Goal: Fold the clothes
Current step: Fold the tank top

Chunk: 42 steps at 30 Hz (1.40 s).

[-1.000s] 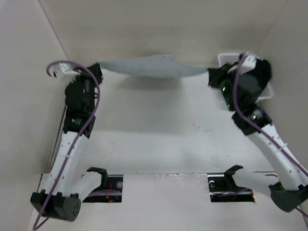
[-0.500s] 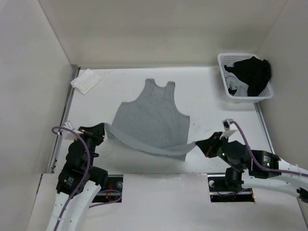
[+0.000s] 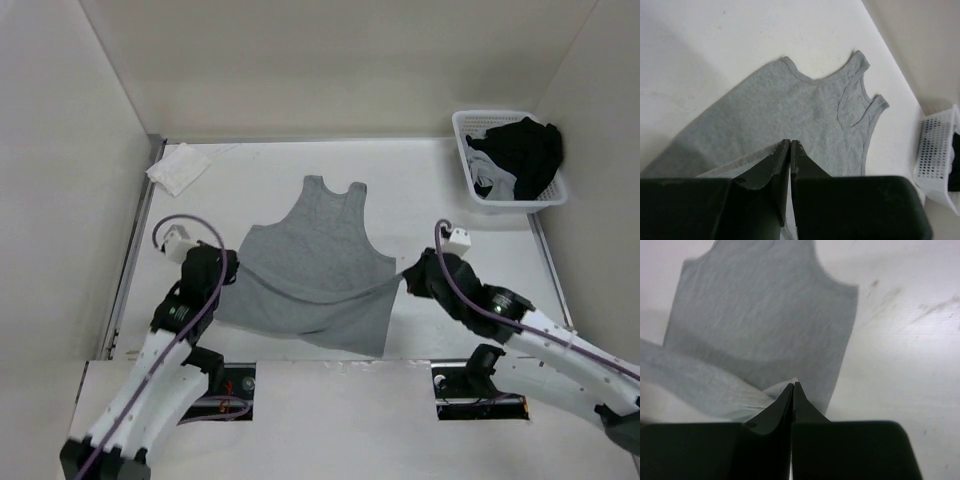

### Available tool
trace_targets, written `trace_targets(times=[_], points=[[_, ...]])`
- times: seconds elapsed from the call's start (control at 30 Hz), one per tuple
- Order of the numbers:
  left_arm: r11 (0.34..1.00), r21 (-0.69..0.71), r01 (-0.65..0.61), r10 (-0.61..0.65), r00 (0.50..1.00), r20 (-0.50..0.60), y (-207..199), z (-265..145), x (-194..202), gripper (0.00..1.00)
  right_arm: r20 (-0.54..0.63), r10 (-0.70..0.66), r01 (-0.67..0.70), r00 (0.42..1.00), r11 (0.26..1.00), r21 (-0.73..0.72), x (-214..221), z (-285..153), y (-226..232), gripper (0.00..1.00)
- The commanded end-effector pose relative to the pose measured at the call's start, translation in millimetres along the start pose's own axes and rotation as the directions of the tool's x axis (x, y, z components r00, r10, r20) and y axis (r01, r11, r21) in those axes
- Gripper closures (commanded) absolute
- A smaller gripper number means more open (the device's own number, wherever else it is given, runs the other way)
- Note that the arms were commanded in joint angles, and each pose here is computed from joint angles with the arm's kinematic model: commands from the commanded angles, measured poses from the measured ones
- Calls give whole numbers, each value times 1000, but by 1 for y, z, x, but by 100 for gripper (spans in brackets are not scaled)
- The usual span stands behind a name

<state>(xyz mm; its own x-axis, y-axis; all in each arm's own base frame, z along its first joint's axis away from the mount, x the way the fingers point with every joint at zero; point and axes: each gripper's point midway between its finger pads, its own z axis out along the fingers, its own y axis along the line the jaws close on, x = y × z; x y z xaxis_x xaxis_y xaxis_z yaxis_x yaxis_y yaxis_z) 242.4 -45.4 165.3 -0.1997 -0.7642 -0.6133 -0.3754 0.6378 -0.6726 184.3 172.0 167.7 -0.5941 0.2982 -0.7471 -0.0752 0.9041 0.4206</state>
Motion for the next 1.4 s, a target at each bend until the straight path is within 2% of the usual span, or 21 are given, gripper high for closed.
trace_targets(times=[0.0,0.2,0.37,0.43,0.47,0.53,0.57,0.67,0.77,0.83,0.93,0.97,1.1,1.2,1.37], points=[[986,156,52,-72,989,127,-76,40,-39,97,171,33,-17,985,996,-91,-79,35,26,100],[983,177,45,-76,982,175,-153,133,-75,97,270,126,-123,955,992,-26,-176,99,-4,100],[991,133,-11,-10,989,150,-183,225,-80,97,272,160,-173,949,985,25,-232,159,-27,100],[990,139,-28,13,994,111,-192,256,-74,93,259,170,-190,951,980,54,-243,186,-37,100],[986,159,-53,42,996,76,-199,271,-67,86,246,174,-198,954,977,75,-246,202,-44,96],[983,163,-81,82,997,5,-195,289,-52,73,186,181,-203,966,973,112,-238,230,-52,76],[988,133,-84,86,996,-9,-182,292,-49,70,161,176,-197,971,972,129,-232,237,-55,67],[999,41,-34,34,999,-3,-134,267,-43,71,141,185,-207,973,964,169,-211,239,-66,58],[999,2,38,-38,999,24,-83,212,-27,74,160,178,-202,971,968,146,-180,216,-52,61],[998,-22,60,-60,998,35,-46,175,-12,75,164,161,-181,973,977,111,-149,194,-38,72],[997,-69,46,-45,999,16,2,132,7,73,123,141,-147,982,989,36,-91,164,-16,97],[995,-90,32,-32,999,-4,17,122,14,72,96,135,-137,986,990,17,-70,155,-10,100],[993,-117,20,-30,996,-79,44,101,35,69,71,141,-141,987,990,-12,-26,126,-8,100],[989,-144,13,-29,993,-113,55,101,44,68,73,147,-146,986,989,-19,-9,113,-14,94],[980,-198,30,-56,990,-127,75,110,51,71,91,189,-187,978,982,-28,1,99,-28,83]])
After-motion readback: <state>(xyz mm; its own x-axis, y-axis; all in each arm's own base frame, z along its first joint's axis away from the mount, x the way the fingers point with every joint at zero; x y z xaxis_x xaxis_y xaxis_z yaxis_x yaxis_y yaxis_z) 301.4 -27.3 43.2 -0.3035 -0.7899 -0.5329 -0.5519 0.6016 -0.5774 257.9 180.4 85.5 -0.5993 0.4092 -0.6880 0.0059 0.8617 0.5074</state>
